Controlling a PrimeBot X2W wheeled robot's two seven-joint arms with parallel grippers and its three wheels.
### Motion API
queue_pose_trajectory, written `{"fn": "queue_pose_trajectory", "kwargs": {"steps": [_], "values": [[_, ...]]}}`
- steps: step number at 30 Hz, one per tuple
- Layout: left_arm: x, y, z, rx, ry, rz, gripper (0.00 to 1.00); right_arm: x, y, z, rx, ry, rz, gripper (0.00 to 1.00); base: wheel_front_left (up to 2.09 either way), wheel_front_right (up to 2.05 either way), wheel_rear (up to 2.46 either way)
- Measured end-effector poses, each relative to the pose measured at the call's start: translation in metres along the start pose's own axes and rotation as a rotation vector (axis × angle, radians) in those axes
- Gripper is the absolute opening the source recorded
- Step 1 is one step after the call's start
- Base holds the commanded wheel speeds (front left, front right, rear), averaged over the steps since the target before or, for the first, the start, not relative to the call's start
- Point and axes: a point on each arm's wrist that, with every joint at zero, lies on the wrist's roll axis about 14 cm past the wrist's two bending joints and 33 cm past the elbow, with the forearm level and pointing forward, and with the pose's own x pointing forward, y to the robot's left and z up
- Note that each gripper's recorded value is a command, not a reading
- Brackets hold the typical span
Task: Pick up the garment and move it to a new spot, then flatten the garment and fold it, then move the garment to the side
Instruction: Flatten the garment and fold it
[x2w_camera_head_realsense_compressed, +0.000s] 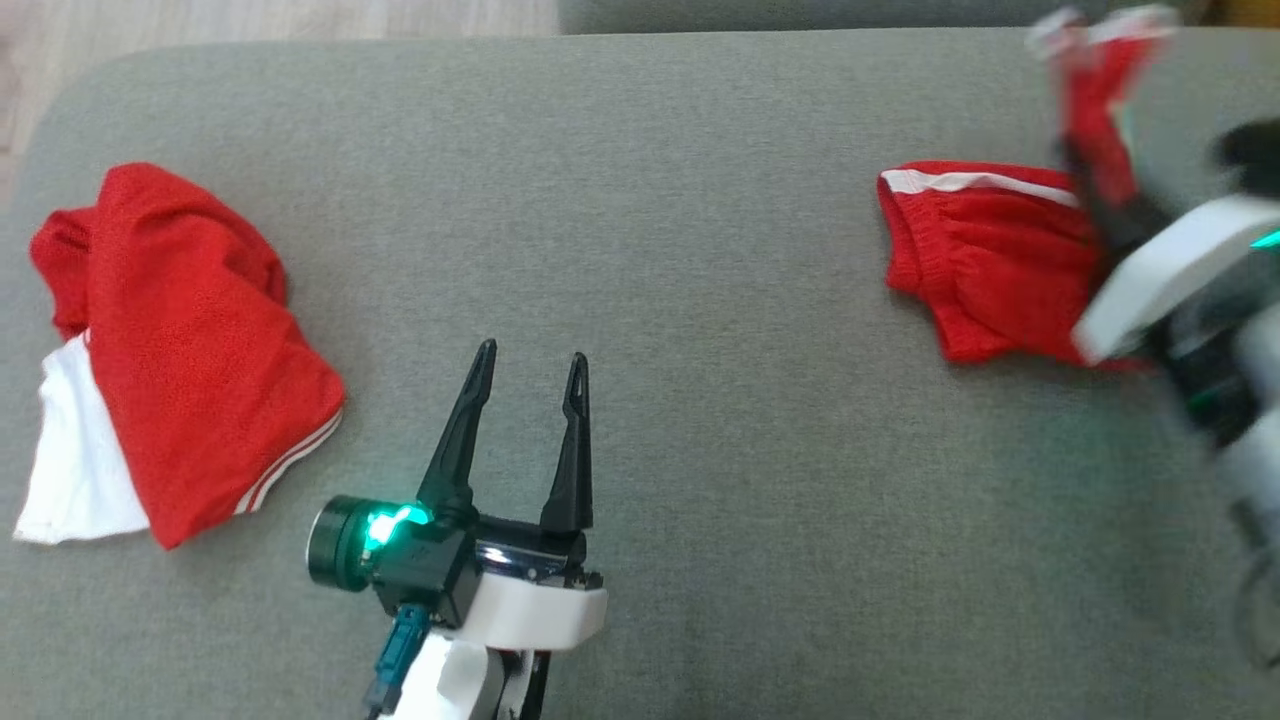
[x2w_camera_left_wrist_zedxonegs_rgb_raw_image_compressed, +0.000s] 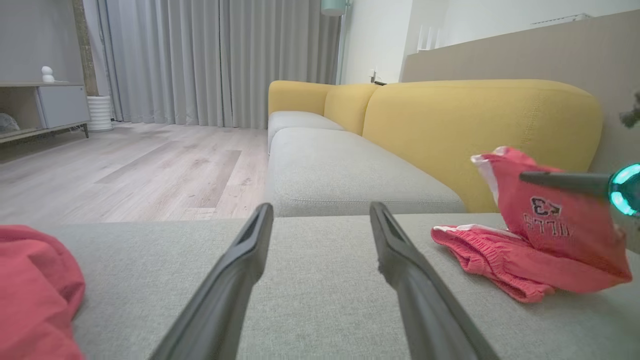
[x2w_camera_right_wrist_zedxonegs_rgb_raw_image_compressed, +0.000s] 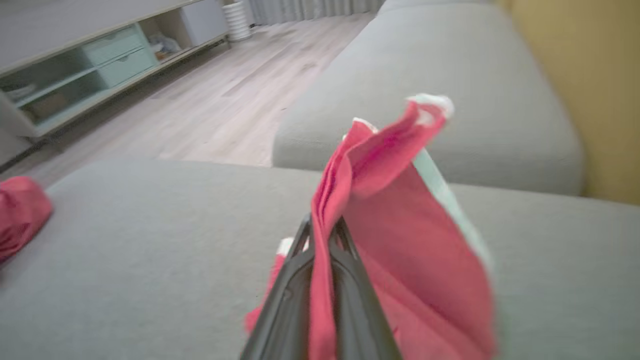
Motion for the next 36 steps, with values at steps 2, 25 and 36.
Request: {"fn": "queue_pose_trajectory", "kwargs": {"steps": [2,25,36], "values": [[-0.003,0.003,-0.002,-0.008,0.008,0.012,1.0,0.006,0.031,-0.019,0.043,0.032,0.065,0.0,0.0,0.0,0.0],[-0.048,0.034,0.036,-0.03,-0.091,0.151,1.0,-0.102,0.036,0.005,0.018,-0.44,-0.119,1.0,0.0,0.0,0.0],[-0.098,0.042,0.008,0.048,-0.009,0.171,1.0,-0.158,0.083,-0.07,0.029,-0.318,-0.153,1.0,0.0,0.0,0.0]]}}
